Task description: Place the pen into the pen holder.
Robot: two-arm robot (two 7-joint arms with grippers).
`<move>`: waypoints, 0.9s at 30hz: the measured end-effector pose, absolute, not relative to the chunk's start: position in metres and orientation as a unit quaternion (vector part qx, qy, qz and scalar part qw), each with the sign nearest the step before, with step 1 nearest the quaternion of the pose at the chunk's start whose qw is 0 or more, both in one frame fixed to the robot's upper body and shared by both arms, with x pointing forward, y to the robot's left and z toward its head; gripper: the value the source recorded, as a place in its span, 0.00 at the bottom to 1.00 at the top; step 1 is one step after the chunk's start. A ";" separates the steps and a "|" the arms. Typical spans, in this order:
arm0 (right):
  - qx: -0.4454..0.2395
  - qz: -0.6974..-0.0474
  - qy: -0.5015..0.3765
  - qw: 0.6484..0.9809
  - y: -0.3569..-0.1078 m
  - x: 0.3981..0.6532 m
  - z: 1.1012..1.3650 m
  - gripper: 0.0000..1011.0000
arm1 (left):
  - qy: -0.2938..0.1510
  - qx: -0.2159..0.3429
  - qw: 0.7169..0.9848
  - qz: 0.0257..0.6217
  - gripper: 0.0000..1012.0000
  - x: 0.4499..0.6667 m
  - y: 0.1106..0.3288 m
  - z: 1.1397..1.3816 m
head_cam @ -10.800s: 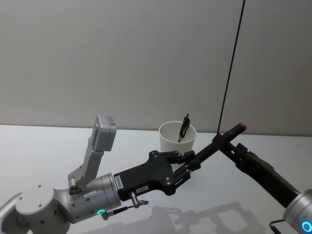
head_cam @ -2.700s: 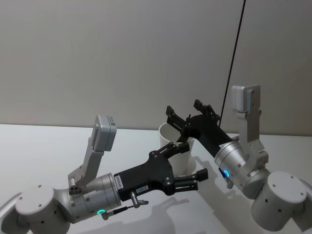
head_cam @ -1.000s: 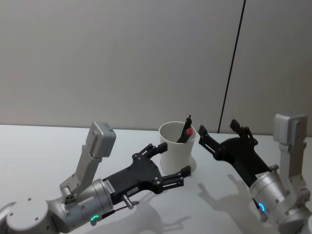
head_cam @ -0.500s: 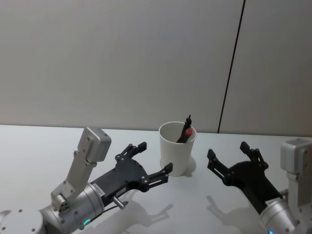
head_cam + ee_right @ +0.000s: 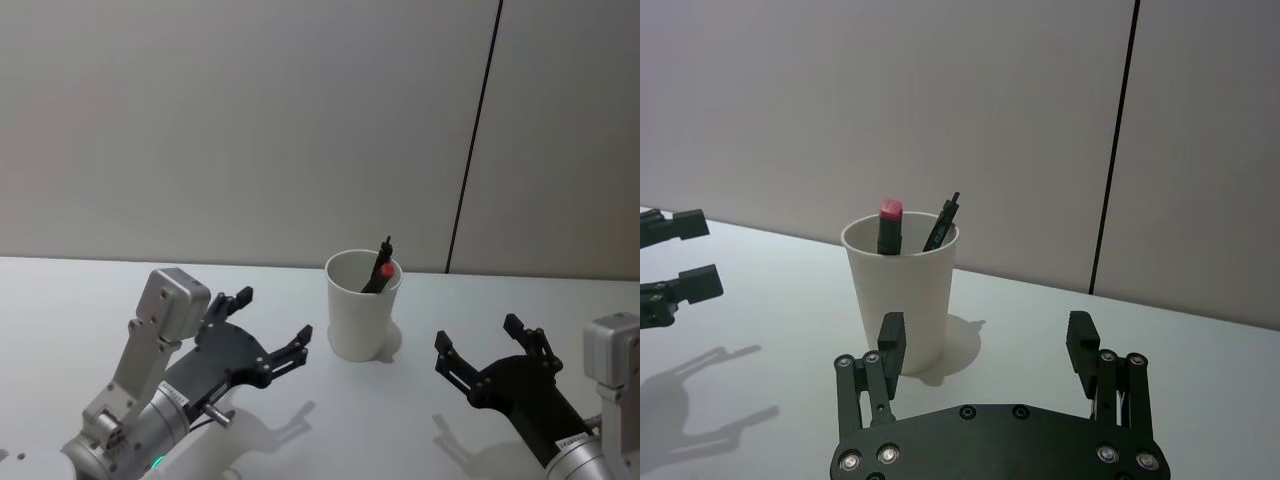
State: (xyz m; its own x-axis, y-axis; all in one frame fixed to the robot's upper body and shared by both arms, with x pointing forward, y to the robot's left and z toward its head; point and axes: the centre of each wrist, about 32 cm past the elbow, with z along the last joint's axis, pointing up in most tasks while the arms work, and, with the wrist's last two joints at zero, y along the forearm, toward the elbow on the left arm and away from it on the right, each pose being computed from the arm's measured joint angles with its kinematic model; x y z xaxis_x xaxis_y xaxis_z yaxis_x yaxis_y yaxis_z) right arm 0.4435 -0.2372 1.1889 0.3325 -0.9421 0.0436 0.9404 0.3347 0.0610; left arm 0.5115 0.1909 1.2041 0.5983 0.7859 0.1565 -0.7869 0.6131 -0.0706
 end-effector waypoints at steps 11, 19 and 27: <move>0.012 -0.577 -0.035 0.816 -0.237 0.443 1.189 0.99 | -0.112 0.021 0.858 0.501 0.99 0.499 0.196 1.204; 0.012 -0.577 -0.035 0.816 -0.237 0.443 1.189 0.99 | -0.124 0.028 0.840 0.527 0.99 0.493 0.198 1.204; 0.012 -0.577 -0.035 0.816 -0.237 0.443 1.189 0.99 | -0.126 0.029 0.837 0.531 0.99 0.492 0.199 1.205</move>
State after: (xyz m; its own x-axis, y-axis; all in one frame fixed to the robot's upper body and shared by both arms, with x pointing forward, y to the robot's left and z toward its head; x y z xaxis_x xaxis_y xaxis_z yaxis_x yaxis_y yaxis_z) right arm 0.4433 -0.2371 1.1887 0.3326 -0.9421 0.0433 0.9404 0.3348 0.0604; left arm 0.4919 0.1986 1.2045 0.4038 0.8821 0.2426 -0.8969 0.4340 -0.0854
